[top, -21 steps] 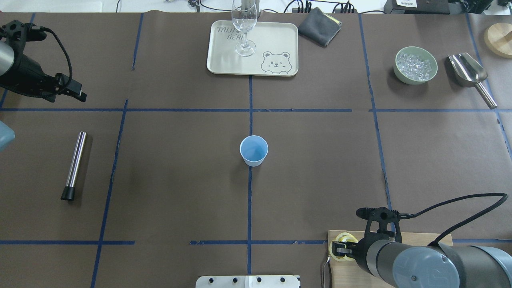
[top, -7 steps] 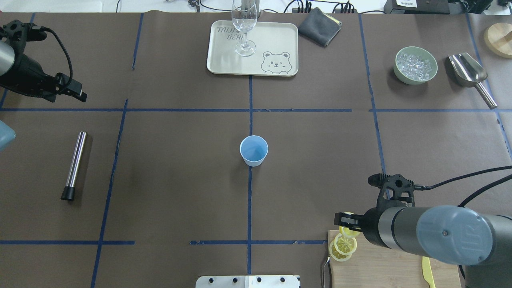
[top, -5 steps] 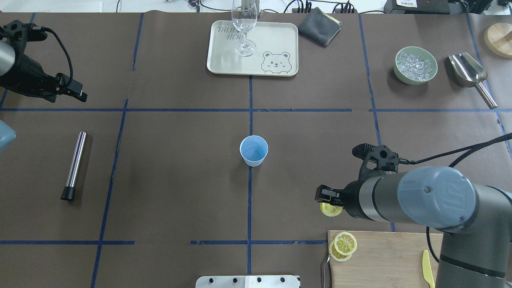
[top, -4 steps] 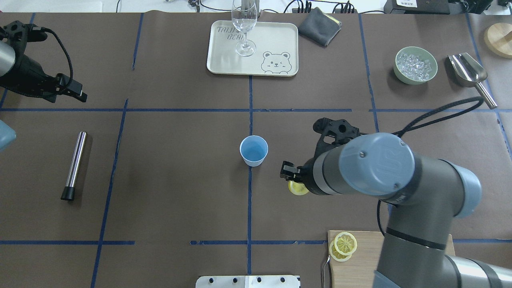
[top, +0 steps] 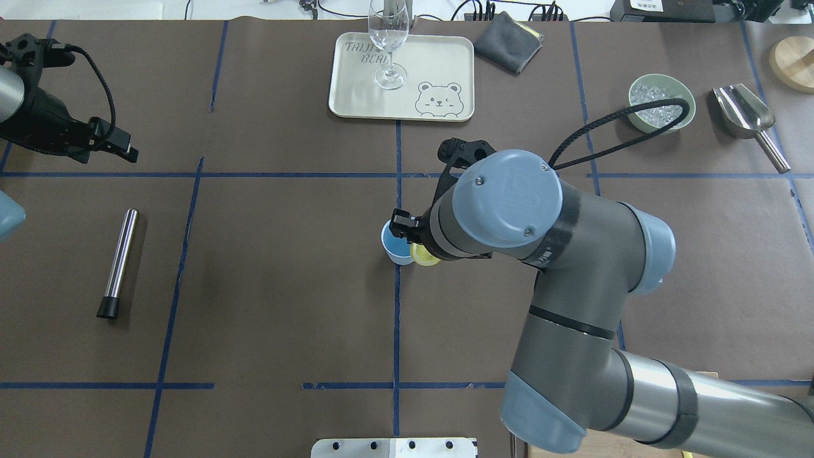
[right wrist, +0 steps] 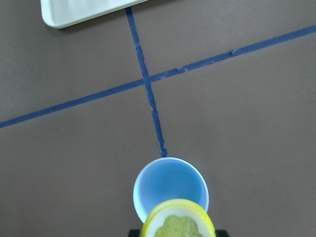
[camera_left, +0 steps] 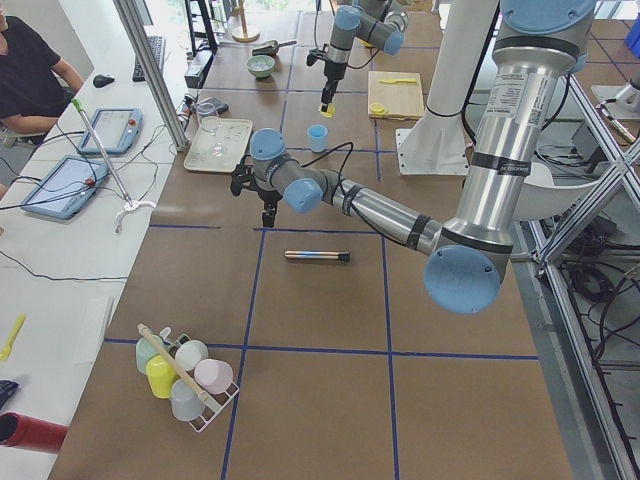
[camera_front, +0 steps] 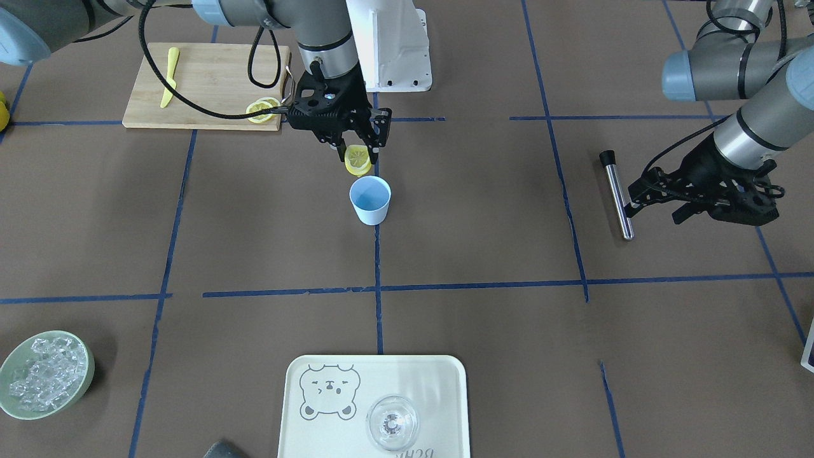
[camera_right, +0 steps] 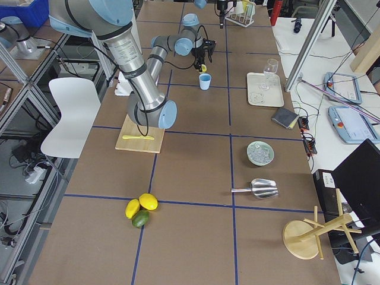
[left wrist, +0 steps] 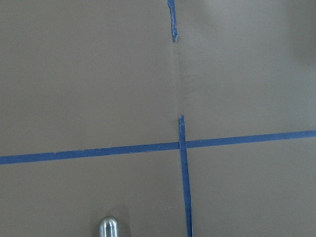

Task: Squeeze lemon into cup
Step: 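Open the right gripper to drop the lemon slice into the cup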

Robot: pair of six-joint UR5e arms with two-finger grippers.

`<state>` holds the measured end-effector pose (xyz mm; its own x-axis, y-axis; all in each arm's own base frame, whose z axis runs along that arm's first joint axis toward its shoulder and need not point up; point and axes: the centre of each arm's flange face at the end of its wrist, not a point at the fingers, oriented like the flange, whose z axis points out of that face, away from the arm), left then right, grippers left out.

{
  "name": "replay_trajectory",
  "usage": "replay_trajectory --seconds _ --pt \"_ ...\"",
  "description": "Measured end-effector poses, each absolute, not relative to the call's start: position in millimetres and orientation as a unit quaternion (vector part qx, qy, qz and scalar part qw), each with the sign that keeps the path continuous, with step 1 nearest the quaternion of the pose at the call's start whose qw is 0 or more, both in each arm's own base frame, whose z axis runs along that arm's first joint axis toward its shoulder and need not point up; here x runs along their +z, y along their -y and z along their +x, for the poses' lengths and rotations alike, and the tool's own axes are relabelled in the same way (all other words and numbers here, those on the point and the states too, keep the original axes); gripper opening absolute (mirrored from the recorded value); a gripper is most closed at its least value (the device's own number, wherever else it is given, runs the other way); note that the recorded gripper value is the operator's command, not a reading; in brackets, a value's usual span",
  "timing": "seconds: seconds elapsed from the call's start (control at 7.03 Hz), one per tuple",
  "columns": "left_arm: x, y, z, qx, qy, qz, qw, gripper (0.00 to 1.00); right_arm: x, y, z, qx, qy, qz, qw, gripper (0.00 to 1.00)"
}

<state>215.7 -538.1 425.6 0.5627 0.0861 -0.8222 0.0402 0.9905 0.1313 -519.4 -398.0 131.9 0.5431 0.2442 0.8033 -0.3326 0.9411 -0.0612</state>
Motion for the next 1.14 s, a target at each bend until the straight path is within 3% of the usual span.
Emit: replay_trajectory --seconds 0.57,0.71,0.85,1.14 --pt "426 538 216 0.013 -0.468 0.067 0.881 1.0 149 422 -547 0.164 0.444 0.053 0.879 0.61" --pt "427 538 216 0.013 -0.467 0.067 0.882 1.0 151 422 -548 0.163 0.442 0.052 0.88 0.84" --pt "427 538 216 0.013 -0.467 0.066 0.882 1.0 152 422 -548 0.163 0.441 0.051 0.881 0.95" --pt "428 538 216 0.013 -0.467 0.066 0.882 1.0 153 422 -549 0.163 0.44 0.05 0.882 1.0"
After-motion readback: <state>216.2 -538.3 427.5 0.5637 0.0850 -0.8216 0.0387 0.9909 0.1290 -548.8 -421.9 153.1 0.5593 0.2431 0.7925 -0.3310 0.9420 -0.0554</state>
